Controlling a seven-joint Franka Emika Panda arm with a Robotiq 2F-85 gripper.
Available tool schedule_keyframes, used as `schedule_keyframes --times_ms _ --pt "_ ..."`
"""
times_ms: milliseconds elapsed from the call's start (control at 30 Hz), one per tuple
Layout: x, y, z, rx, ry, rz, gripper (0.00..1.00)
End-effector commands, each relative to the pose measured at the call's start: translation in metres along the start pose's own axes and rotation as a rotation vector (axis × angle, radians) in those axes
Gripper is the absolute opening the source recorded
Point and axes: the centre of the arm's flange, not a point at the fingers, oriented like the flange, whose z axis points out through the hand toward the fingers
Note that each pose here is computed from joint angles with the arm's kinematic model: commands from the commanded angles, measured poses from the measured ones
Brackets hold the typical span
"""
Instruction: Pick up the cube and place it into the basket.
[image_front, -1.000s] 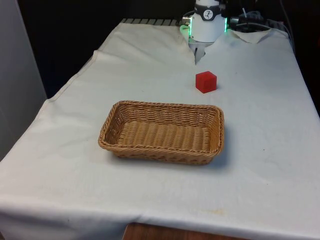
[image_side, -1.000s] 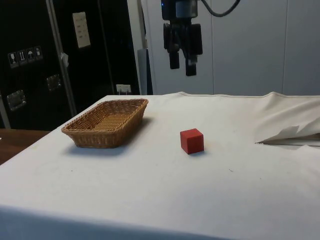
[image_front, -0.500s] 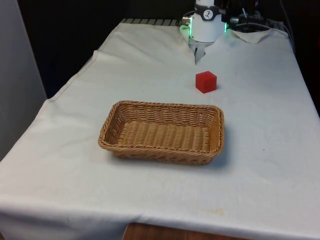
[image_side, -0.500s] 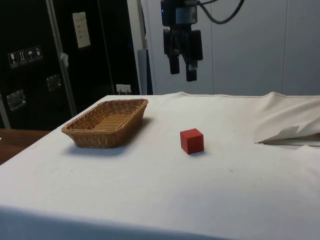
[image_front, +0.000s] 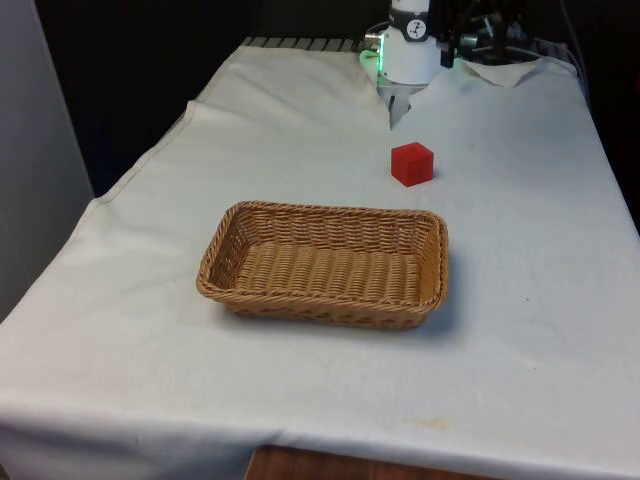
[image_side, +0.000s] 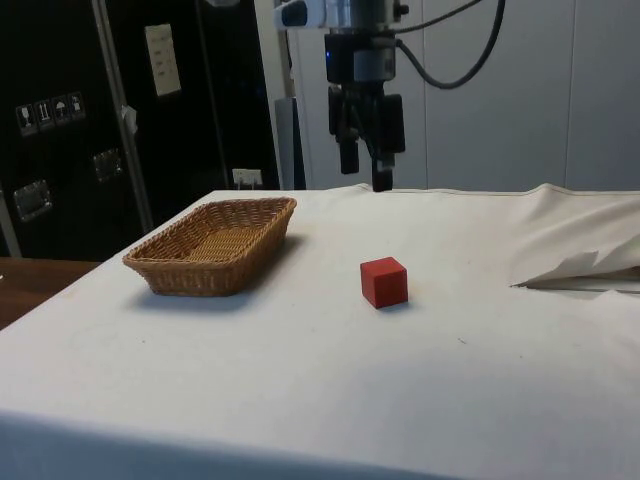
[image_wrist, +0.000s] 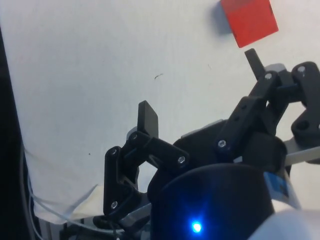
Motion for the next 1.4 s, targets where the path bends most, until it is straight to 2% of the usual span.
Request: schedule_keyframes --times_ms 0,100,133,167,367,400,433,633,667,700,933,967,1000,1233,1267,1300,1367 --pt "0.0 0.0 0.003 -0.001 0.01 0.001 1.0" --pt "0.001 0.0 0.008 -0.001 0.012 0.001 1.0" --pt "0.001 0.001 0.008 -0.001 0.003 0.0 1.0" --pt "0.001 0.0 0.01 -0.001 0.013 0.0 1.0" --pt "0.002 0.002 0.024 0.001 0.017 0.002 1.0" --pt "0.002 0.002 0.022 -0.002 0.004 0.002 1.0" --pt "0.003 0.002 0.026 0.003 0.017 0.002 1.0" --pt "0.004 0.007 0.042 0.012 0.027 0.006 1.0" --pt "0.003 0.007 0.04 0.005 0.014 0.007 1.0" --pt "0.004 0.008 0.043 0.015 0.029 0.007 1.0" --pt "0.002 0.012 0.055 0.035 0.038 0.01 1.0" --pt "0.002 0.013 0.055 0.035 0.025 0.01 1.0" --pt "0.001 0.013 0.057 0.042 0.04 0.011 1.0" --pt "-0.009 0.018 0.066 0.063 0.053 0.013 1.0" --pt "-0.009 0.018 0.067 0.063 0.037 0.012 1.0" --pt "-0.011 0.019 0.068 0.066 0.053 0.014 1.0" --pt "-0.013 0.02 0.07 0.07 0.057 0.015 1.0"
